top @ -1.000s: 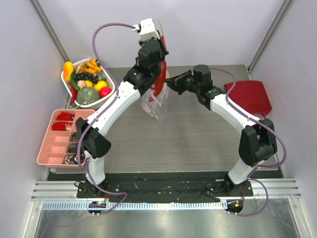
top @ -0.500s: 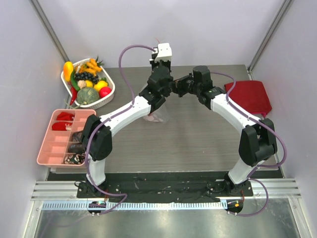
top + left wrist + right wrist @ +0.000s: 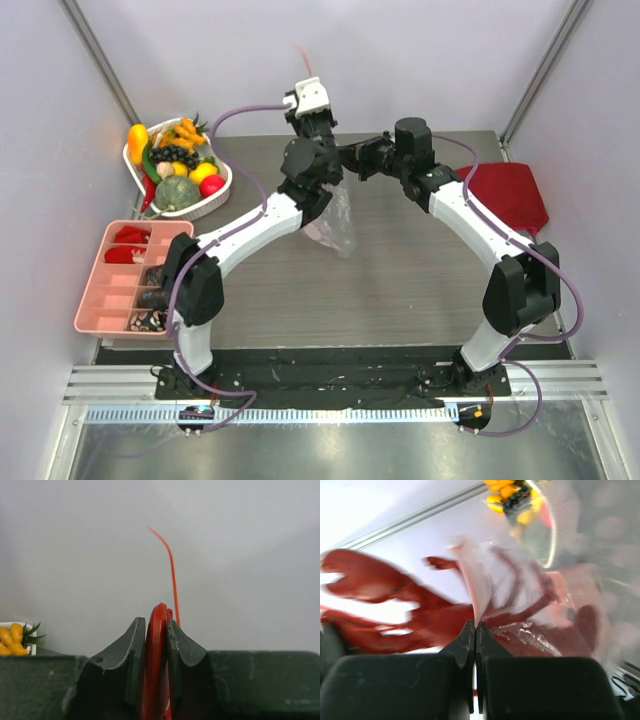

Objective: Place the food in the zip-top bag and seal the zipper
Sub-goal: Place the fake lobster in the zipper food storage bag.

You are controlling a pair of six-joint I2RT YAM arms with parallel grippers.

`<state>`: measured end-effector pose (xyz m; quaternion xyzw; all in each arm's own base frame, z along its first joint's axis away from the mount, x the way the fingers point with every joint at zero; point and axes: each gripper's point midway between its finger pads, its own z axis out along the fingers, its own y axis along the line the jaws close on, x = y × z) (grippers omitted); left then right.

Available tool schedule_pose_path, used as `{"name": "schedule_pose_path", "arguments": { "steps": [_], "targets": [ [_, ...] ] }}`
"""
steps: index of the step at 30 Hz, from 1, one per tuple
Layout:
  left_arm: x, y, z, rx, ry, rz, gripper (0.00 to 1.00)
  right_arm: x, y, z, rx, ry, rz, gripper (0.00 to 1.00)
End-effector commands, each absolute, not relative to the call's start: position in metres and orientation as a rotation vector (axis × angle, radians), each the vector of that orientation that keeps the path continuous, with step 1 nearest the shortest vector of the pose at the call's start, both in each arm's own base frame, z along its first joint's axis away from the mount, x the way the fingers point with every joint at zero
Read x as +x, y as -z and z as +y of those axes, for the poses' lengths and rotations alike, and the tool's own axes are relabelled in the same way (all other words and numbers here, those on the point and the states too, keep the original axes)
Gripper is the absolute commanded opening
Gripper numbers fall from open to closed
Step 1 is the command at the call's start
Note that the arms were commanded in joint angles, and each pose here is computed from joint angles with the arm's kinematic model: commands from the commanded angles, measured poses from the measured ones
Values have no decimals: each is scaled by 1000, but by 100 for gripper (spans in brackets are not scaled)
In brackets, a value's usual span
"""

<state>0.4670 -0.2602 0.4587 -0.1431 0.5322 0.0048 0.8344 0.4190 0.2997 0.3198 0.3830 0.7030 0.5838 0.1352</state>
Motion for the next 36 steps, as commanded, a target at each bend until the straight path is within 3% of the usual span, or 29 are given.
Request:
{"name": "schedule_pose_path", "arguments": {
  "steps": [1,5,9,14,17,18,19,22,24,27,31,32,36],
  "targets": [
    [437,-479,-255,-323,149,1023,0,417,-389,303,1021,-1843,1917,1],
    [434,-449,-246,-322,74,1046,0,417,-393,303,1027,-1845,1915,1],
    [422,-447,-234,-332,53,1017,13,416,-380,299,1025,-1818,1930,1],
    [401,-457,-230,-280,100,1049,21,416,-373,291,927,-1800,1925,1],
    [388,-474,-228,-232,174,1120,48,411,-382,291,760,-1813,1887,1],
    [387,-462,-237,-164,189,1215,65,409,-386,292,693,-1828,1862,1],
    [378,-475,-232,-130,211,1228,72,406,-391,293,627,-1825,1848,1],
    [365,-476,-231,-61,245,1338,81,399,-393,294,541,-1834,1831,1],
    [359,-478,-218,-7,241,1417,94,397,-390,294,528,-1831,1836,1],
    [363,-455,-195,6,296,1601,97,393,-387,294,512,-1830,1840,1],
    [371,-395,-159,-68,442,1837,92,390,-390,293,490,-1829,1835,1],
    [380,-390,-131,-124,447,1852,91,389,-391,293,481,-1827,1834,1],
    [377,-357,-117,-135,619,1932,93,385,-392,293,455,-1830,1834,1]
  ]
}}
